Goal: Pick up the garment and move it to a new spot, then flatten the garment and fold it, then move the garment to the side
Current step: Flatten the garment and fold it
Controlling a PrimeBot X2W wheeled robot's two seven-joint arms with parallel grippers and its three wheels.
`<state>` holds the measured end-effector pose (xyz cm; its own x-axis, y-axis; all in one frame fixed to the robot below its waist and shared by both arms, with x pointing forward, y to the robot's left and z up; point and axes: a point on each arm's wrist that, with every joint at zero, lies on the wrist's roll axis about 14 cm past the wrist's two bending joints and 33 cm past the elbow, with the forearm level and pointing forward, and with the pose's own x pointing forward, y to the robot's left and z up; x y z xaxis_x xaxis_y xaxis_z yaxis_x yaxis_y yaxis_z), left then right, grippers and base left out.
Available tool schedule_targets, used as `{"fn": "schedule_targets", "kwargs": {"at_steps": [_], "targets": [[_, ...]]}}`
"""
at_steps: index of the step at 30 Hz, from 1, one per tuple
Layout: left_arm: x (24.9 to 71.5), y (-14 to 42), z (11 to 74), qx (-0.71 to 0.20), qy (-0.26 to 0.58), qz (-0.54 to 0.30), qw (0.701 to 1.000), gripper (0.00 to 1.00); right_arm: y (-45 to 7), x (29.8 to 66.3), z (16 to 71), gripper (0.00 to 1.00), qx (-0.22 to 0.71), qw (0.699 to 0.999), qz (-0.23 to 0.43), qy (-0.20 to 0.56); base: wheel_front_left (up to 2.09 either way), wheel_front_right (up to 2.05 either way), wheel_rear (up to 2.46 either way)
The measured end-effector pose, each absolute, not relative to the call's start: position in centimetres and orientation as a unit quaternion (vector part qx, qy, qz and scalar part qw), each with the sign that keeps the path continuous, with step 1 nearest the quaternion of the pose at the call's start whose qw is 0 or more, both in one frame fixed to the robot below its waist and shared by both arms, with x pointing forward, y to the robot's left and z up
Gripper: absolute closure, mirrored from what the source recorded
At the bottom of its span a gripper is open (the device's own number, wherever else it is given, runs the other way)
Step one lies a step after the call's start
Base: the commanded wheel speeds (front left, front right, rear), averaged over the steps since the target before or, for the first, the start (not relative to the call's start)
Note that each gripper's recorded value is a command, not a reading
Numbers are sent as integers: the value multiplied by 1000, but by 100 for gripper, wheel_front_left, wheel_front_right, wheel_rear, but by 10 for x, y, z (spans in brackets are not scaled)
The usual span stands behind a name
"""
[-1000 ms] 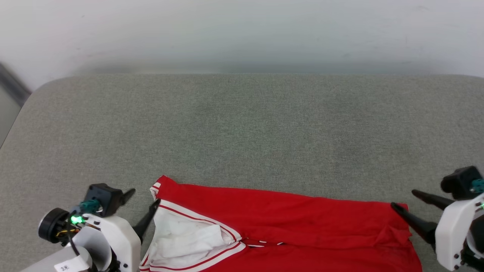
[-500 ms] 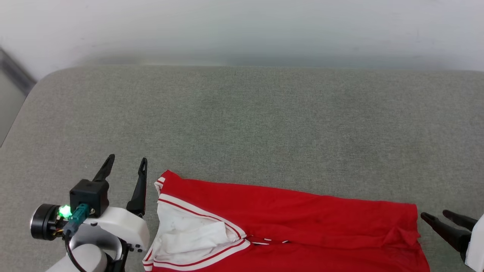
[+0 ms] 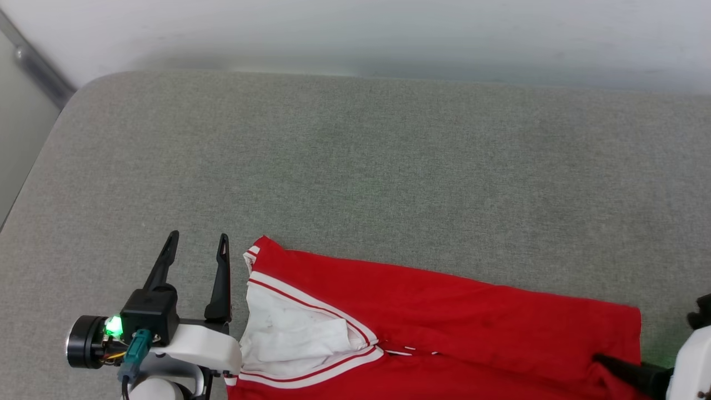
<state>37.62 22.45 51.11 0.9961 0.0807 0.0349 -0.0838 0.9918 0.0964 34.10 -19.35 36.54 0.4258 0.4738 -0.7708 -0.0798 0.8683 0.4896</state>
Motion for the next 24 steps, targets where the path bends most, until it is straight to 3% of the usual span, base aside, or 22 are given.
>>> {"fn": "schedule_targets", "kwargs": {"at_steps": [8,9,10,11,24], "targets": [[376,224,501,48,-13,50,998,0,-156,327,360,0,218,781,218,544,0,0,0],[376,223,501,48,-14,50,997,0,-155,328,360,39,218,781,218,543,0,0,0],[376,223,501,52,-16,49,997,0,-155,329,360,85,219,782,218,541,0,0,0],[377,222,502,52,-19,49,997,0,-155,331,360,100,215,785,219,538,0,0,0],[370,217,506,56,-33,54,996,0,-182,357,387,100,204,833,192,476,0,0,0]]}}
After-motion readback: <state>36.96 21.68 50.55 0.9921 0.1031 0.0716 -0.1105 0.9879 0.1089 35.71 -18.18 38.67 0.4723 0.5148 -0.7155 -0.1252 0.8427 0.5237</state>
